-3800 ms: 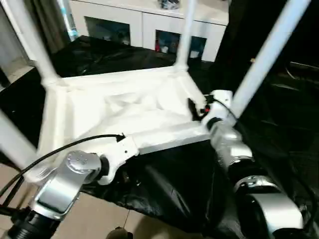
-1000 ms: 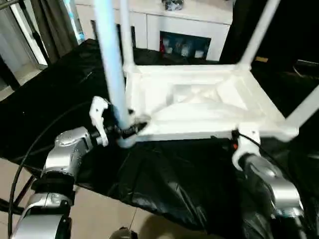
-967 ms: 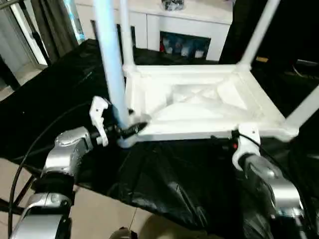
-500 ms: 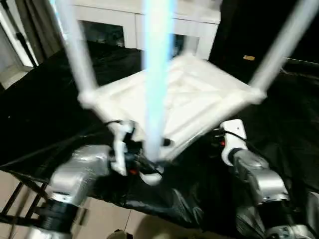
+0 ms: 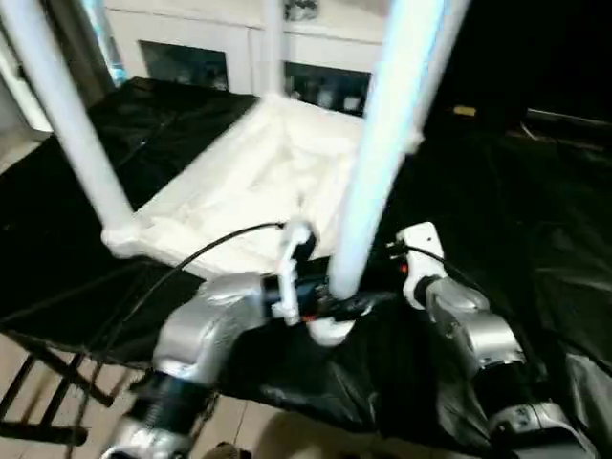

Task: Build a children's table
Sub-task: Rotate table base

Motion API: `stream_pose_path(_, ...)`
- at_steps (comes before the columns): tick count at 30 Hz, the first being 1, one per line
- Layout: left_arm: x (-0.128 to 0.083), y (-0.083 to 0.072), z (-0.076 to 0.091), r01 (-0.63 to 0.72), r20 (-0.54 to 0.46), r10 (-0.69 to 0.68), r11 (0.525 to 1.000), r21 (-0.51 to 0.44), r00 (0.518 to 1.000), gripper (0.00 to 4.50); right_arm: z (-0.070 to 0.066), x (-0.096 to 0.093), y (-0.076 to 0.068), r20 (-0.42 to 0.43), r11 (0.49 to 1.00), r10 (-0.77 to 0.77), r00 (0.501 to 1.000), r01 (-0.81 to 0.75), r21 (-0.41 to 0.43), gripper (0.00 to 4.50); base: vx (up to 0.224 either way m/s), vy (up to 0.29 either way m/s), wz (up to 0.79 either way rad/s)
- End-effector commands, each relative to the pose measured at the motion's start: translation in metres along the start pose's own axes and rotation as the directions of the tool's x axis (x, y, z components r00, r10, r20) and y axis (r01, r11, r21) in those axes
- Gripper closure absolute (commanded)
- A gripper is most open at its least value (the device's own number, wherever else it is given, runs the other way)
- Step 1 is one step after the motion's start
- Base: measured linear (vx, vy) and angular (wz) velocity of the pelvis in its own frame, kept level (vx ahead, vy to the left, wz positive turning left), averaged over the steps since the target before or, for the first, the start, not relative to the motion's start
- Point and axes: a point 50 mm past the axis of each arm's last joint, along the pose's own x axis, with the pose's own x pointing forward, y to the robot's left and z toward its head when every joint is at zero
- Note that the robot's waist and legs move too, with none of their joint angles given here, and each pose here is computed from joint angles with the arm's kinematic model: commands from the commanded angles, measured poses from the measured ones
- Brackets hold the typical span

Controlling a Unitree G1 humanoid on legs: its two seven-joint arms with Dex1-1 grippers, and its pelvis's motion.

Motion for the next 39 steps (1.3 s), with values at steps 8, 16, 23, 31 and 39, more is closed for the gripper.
stream_pose_path(8, 0.044, 0.006, 0.002, -0.091, 0.027, 0.088, 0.988, 0.127, 0.996, 0.00, 0.017, 0.013, 0.003, 0.058, 1.000, -0.007, 0.998, 0.006, 0.005, 0.02, 0.000, 0.000, 0.00)
stream_pose_path(16, 0.029, 0.012, 0.009, -0.178, 0.109, 0.160, 0.966, 0.190, 0.981, 0.00, 0.007, -0.014, -0.050, 0.074, 0.988, -0.156, 0.985, 0.153, 0.037, 0.02, 0.000, 0.000, 0.00)
stream_pose_path(23, 0.000, 0.015, 0.001, -0.130, -0.008, 0.135, 0.963, 0.238, 0.991, 0.00, 0.010, -0.036, -0.073, 0.095, 0.989, -0.144, 0.985, 0.146, -0.012, 0.02, 0.000, 0.000, 0.00)
stream_pose_path(31, -0.048, 0.034, -0.015, -0.092, -0.280, 0.190, 0.940, 0.328, 0.941, 0.41, 0.016, -0.079, -0.076, 0.016, 0.961, 0.153, 0.988, -0.145, -0.234, 0.00, 0.000, 0.000, 0.00)
stream_pose_path(39, -0.067, 0.042, -0.020, -0.018, -0.419, 0.173, 0.937, 0.348, 0.891, 1.19, 0.024, -0.115, -0.073, -0.076, 0.892, 0.334, 0.940, -0.341, -0.298, 0.00, 0.000, 0.000, 0.00)
